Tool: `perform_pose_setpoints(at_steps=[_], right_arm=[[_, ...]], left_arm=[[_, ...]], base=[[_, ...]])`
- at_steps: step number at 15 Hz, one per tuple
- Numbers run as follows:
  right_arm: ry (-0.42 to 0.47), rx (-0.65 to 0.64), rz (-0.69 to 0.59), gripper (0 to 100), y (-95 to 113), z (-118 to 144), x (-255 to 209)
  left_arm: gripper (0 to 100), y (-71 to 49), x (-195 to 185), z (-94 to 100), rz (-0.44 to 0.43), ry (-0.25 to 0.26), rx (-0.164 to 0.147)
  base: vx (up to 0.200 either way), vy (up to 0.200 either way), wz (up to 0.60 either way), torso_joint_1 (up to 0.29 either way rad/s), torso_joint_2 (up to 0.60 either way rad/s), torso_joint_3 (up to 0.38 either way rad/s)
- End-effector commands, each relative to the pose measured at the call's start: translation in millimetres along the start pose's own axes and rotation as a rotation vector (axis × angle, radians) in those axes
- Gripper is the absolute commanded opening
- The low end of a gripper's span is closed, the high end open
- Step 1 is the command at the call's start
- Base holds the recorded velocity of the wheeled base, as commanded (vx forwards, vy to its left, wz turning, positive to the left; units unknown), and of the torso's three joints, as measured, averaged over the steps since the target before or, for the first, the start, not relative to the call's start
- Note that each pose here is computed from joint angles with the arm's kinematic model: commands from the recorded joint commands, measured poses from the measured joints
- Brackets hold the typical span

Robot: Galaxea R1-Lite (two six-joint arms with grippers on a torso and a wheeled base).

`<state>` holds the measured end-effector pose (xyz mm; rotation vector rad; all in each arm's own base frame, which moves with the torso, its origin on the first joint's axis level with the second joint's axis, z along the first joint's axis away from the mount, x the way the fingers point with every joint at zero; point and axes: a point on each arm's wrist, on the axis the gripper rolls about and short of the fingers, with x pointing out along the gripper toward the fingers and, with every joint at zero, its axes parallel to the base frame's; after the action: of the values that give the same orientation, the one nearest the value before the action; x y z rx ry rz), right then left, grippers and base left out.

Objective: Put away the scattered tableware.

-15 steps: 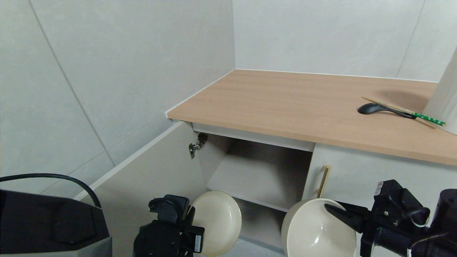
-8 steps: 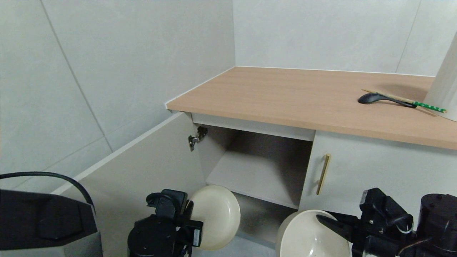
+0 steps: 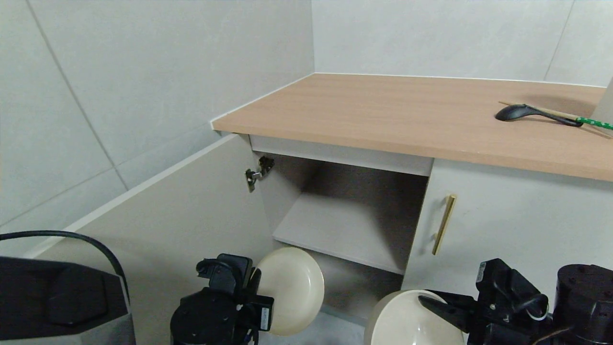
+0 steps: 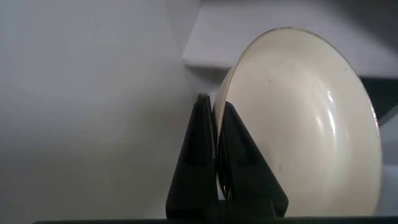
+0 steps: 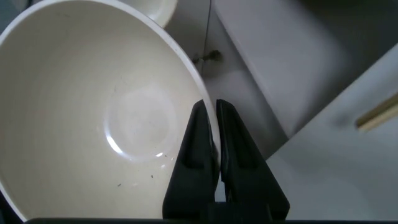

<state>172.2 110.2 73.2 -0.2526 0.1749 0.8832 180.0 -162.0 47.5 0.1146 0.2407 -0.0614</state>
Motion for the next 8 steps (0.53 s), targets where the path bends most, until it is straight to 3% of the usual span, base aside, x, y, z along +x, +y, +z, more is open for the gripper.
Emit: perform_pose_setpoints(at_steps=[1, 5, 8], right_arm=[[0.000, -0.001, 0.000, 0, 0.4, 0.1, -0.3], [0.003, 0.000, 0.001, 0, 0.4, -0.4, 0.1], [0.002, -0.001, 0.000, 0, 0.4, -0.2, -0.1]], left_arm=[[0, -0.3, 0.8, -0.9, 0.002, 0.003, 0.002], [0, -0.7, 0.7, -1.2, 0.001, 0.004, 0.003], [0, -0.5, 0.4, -0.5, 0.000, 0.001, 0.001]], base=[[0.000, 0.000, 0.00, 0.000, 0.00, 0.000], [0.000, 0.000, 0.00, -0.001, 0.00, 0.013], [0.000, 0.200, 0.00, -0.004, 0.00, 0.017]])
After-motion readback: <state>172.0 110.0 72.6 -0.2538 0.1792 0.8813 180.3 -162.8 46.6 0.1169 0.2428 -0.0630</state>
